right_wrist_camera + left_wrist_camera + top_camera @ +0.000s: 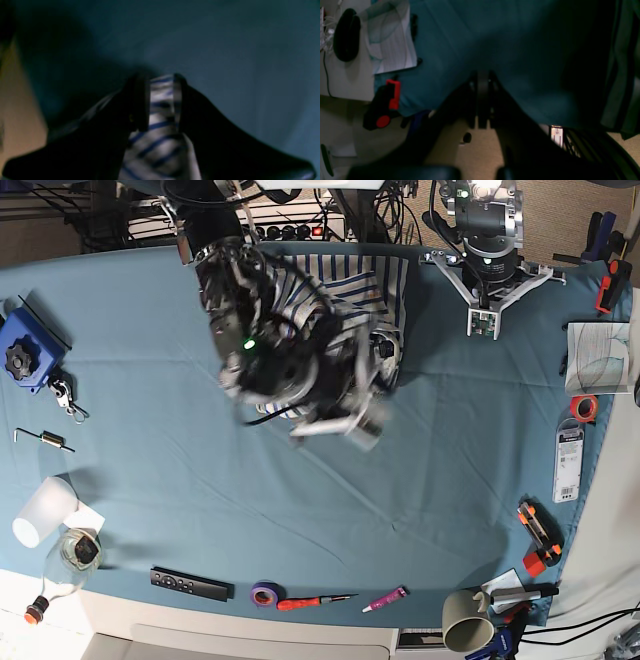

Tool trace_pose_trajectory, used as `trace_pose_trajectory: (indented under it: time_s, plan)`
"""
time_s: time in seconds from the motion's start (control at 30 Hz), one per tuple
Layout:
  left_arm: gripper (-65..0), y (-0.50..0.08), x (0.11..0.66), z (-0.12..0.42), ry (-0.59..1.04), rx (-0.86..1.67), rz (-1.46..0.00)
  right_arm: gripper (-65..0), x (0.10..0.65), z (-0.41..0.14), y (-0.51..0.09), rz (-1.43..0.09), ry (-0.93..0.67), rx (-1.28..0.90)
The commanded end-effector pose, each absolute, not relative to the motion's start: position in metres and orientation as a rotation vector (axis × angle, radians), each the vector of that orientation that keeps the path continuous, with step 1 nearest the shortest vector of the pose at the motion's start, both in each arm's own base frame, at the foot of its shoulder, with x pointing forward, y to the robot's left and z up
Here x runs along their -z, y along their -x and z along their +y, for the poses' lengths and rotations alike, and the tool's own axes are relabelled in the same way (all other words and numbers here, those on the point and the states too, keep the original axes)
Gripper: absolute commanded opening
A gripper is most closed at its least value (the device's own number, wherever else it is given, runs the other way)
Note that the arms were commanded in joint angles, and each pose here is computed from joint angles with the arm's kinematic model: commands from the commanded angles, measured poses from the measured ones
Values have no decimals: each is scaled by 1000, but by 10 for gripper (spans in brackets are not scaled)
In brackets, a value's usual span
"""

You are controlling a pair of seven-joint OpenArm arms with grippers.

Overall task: Fold the T-shirt properly
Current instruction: 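Press the folded sleeve down with the right gripper, then withdraw it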

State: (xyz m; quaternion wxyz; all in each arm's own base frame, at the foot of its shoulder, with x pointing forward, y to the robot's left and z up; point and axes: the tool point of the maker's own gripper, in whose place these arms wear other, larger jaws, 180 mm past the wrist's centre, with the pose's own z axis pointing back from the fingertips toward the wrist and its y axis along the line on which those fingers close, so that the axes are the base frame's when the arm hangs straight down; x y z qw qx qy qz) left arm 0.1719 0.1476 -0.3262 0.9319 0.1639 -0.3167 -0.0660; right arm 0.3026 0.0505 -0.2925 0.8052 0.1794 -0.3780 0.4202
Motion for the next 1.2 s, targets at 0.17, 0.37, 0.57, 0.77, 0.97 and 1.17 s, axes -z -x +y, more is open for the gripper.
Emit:
trace_pose_trajectory:
  time_s: [0.17, 0.37, 0.57, 0.77, 0.97, 1.17]
  plan:
    - [-650, -181, 320, 125, -222, 195, -721, -485, 265, -23, -354, -937, -295, -580]
    - [-477, -190, 315, 100, -98, 235, -788, -485, 265, -130, -369, -949, -123, -332]
    - [-465, -197, 308, 72, 51, 285, -825, -485, 263, -223, -359, -930, 42, -170]
    - [-465, -191, 296, 22, 296, 479, -860, -485, 264, -279, -337, -894, 149, -97]
    - [-465, -196, 271, -8, 445, 605, -956, -485, 268, -298, -324, -851, 200, -105]
    - [-465, -211, 246, -17, 491, 643, -1066, -485, 280, -299, -313, -811, 203, -111]
